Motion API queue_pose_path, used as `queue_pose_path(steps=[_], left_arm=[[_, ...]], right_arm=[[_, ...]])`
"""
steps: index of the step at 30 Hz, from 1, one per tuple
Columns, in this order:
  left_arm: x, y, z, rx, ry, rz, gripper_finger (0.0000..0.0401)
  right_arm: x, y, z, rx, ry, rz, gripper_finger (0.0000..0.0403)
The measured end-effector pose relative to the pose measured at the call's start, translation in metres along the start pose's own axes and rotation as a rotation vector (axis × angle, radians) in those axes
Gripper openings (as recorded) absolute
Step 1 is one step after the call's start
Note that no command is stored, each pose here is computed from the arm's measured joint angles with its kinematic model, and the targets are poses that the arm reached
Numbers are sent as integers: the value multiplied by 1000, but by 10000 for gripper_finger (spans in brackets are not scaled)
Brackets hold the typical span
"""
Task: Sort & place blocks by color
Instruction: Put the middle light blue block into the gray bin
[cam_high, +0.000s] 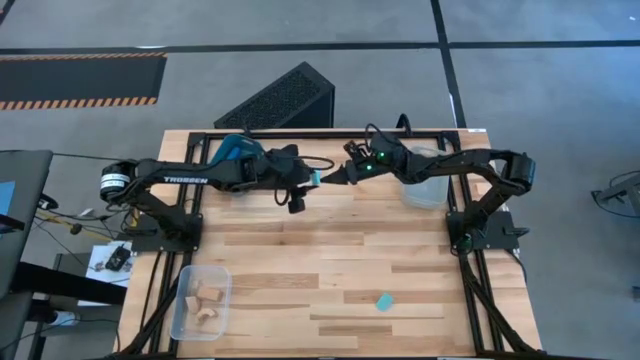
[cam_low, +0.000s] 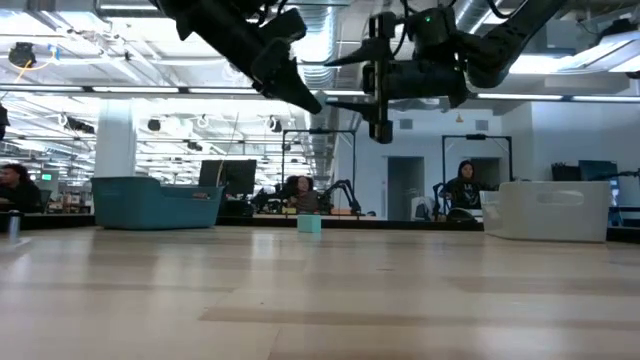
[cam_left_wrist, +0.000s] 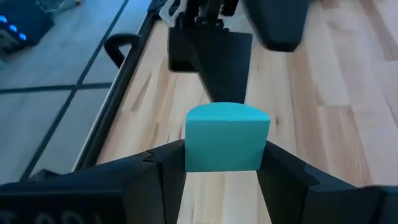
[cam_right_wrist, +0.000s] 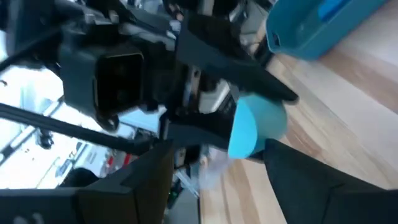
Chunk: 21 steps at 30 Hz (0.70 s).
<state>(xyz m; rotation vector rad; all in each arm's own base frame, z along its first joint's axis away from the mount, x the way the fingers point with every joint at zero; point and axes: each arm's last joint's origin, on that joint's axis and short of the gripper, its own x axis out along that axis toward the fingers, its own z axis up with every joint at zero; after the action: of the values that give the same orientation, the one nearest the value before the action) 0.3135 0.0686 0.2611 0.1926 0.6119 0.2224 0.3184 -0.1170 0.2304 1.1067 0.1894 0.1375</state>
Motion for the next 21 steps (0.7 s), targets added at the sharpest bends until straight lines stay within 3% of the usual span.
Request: queue_pose_path(steps=[10, 15, 21], left_arm=[[-1, 3, 13, 30, -147, 2, 149], [-1, 9, 12, 33, -148, 15, 148], [0, 14, 11, 27, -152, -19, 149]], right_arm=[[-2, -1, 3, 39, -25, -1, 270], [-8, -5, 11, 40, -46, -14, 265], [-14, -7, 17, 34, -9, 17, 192]])
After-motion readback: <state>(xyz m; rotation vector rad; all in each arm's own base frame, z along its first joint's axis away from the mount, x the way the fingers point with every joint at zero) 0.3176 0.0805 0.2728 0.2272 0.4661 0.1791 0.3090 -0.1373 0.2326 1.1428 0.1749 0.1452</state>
